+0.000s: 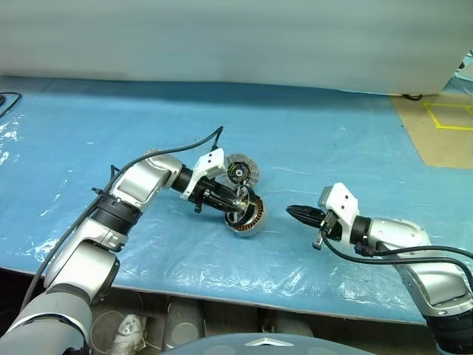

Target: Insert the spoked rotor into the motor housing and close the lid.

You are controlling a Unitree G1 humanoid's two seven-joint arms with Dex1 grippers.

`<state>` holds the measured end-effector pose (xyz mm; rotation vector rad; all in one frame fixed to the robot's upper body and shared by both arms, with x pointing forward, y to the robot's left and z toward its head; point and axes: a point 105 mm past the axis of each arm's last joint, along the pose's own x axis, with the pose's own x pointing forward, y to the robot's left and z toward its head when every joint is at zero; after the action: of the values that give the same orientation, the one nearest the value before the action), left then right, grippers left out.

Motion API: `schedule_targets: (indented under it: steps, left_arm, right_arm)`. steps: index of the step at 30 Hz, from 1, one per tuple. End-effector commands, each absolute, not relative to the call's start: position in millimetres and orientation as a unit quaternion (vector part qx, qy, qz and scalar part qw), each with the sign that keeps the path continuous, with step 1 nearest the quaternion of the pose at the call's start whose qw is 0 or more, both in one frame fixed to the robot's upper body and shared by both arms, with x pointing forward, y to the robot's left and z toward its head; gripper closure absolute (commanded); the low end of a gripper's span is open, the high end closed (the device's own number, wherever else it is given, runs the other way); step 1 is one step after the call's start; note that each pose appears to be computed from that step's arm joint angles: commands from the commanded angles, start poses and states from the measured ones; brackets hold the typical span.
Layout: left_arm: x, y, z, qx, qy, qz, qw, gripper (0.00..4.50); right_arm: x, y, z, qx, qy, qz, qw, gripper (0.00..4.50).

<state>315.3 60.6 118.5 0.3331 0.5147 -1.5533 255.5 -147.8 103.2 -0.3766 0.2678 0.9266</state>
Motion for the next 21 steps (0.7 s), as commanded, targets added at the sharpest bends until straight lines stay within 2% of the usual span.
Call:
schedule_targets:
  steps: [1, 5, 17, 21]
  left_arm:
    - [316, 67, 109, 0.152, 0.254, -0.676, 0.675, 2.7]
    - [314, 65, 111, 0.142, 0.255, -0.681, 0.672, 2.7]
    - [292, 67, 115, 0.122, 0.281, -0.719, 0.623, 2.7]
    - [294, 69, 111, 0.137, 0.283, -0.711, 0.629, 2.7]
  right_arm:
    - [256, -141, 113, -0.192, 0.103, 0.451, 0.866, 4.5]
    - [256, -140, 111, -0.191, 0.104, 0.452, 0.865, 4.5]
    - [255, -140, 107, -0.192, 0.107, 0.45, 0.865, 4.5]
    - [256, -140, 108, -0.193, 0.107, 0.45, 0.865, 4.5]
